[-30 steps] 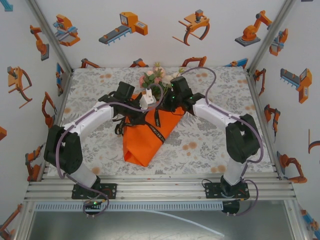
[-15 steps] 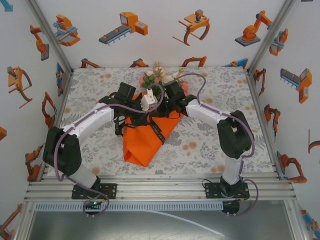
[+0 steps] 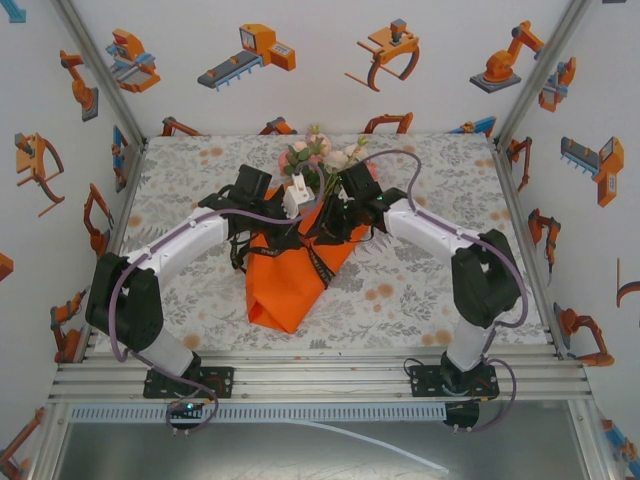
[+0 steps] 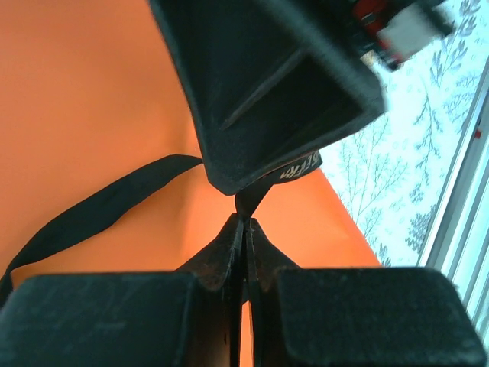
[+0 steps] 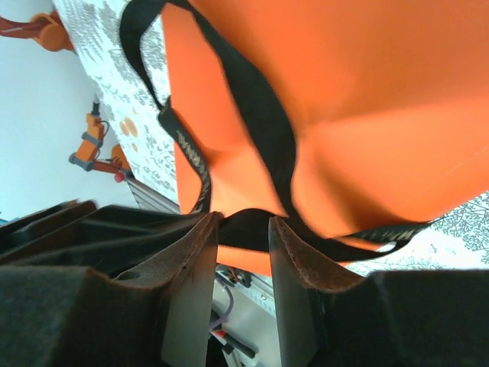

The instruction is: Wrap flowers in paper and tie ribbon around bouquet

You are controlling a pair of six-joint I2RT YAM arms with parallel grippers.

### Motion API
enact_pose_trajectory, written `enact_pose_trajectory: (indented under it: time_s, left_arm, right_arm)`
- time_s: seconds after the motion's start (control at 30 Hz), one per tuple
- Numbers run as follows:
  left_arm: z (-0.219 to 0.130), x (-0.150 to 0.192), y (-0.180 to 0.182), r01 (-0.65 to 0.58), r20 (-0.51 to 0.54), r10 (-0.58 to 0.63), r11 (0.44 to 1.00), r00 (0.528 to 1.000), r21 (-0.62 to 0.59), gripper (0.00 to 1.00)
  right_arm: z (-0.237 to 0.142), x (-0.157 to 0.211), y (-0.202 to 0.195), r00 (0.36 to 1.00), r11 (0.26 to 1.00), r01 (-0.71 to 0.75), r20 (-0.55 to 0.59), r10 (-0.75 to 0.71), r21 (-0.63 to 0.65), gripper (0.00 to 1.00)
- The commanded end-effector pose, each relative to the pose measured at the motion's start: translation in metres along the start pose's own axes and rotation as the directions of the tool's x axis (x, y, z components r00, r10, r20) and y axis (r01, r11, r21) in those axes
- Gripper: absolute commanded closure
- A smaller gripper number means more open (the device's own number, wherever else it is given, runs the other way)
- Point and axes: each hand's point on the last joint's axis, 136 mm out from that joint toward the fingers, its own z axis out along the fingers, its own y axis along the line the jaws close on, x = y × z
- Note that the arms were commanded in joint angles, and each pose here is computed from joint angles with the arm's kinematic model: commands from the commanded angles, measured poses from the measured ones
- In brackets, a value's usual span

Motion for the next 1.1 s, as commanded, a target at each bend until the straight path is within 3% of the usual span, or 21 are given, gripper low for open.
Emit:
enact_pose_trajectory:
  time_s: [0.0, 0.1, 0.2, 0.43, 0.7, 0.83, 1.07]
  left_arm:
    - [0.0, -0.017, 0.001, 0.07, 0.086, -0.071, 0.997, 0.994, 0.013, 0.91]
    - [0.005, -0.024, 0.01, 0.139, 0.111, -0.138, 0.99, 0.984, -0.003, 0.92]
    - [0.013, -0.026, 0.015, 0.189, 0.113, -0.19, 0.982, 0.975, 0.013, 0.92]
    - [0.024, -0.028, 0.018, 0.248, 0.093, -0.251, 0.968, 0.963, 0.049, 0.92]
    - [0.029, -0.021, 0.017, 0.265, 0.059, -0.268, 0.963, 0.962, 0.057, 0.91]
    - [0.029, -0.021, 0.016, 0.264, 0.06, -0.268, 0.963, 0.962, 0.062, 0.91]
    - [0.031, -0.019, 0.018, 0.268, 0.056, -0.272, 0.961, 0.961, 0.067, 0.92]
  right_arm:
    - [-0.022, 0.004, -0.009, 0.998, 0.999, 0.023, 0.056, -0.024, 0.029, 0.67]
    - [-0.036, 0.007, -0.019, 0.984, 0.994, 0.097, 0.143, -0.103, 0.051, 0.73]
    - [-0.038, 0.021, -0.022, 0.936, 0.962, 0.263, 0.222, -0.272, 0.069, 0.77]
    - [-0.018, 0.058, 0.019, 0.756, 0.802, 0.592, 0.291, -0.587, 0.08, 0.69]
    - [-0.003, 0.028, 0.021, 0.648, 0.753, 0.611, 0.391, -0.653, 0.245, 0.61]
    - [-0.002, 0.026, 0.035, 0.567, 0.685, 0.686, 0.41, -0.714, 0.244, 0.56]
    - [0.009, 0.024, 0.023, 0.563, 0.666, 0.69, 0.369, -0.74, 0.284, 0.55]
